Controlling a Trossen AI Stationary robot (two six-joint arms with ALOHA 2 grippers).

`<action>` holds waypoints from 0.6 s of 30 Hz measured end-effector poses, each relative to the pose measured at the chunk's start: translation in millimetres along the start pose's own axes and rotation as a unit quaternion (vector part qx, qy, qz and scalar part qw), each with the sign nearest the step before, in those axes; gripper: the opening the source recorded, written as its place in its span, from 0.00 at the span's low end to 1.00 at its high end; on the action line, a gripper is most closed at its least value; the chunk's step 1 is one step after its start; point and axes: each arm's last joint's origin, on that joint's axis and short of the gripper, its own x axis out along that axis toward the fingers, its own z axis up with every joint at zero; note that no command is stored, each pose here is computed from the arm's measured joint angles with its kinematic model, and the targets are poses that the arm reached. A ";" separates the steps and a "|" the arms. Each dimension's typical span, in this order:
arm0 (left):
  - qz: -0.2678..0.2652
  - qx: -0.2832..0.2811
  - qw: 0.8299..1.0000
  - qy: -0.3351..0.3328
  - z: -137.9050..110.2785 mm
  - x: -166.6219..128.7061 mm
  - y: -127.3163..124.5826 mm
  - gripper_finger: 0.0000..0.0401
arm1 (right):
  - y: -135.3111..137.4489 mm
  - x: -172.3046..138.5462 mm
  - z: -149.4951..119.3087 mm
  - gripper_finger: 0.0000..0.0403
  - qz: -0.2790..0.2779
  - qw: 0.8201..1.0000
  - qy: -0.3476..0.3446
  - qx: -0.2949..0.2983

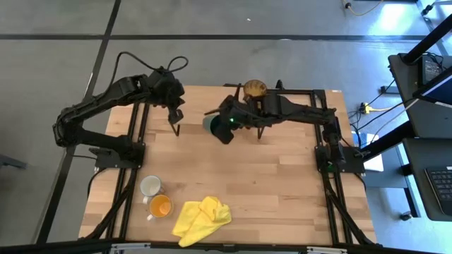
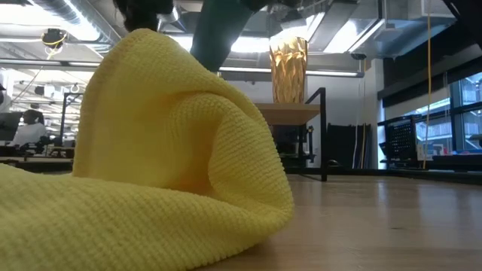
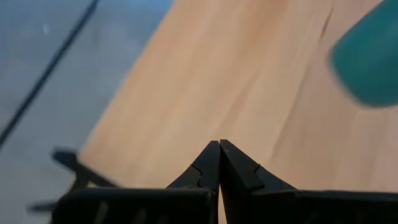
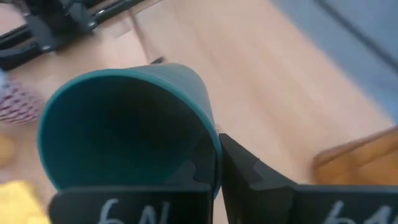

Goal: Stack small to large cups/mugs on shelf
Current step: Put the green cup on the shelf

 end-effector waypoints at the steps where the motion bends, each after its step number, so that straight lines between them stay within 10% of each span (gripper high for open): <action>1: 0.000 -0.004 1.000 0.014 -2.7 0.0 -0.2 0.00 | 1.6 -0.6 -1.5 0.03 0.011 1.000 0.009 0.012; 18: 0.089 -0.098 0.979 0.157 -31.1 -6.4 -5.9 0.00 | -12.2 0.0 2.1 0.02 0.007 0.986 0.031 0.165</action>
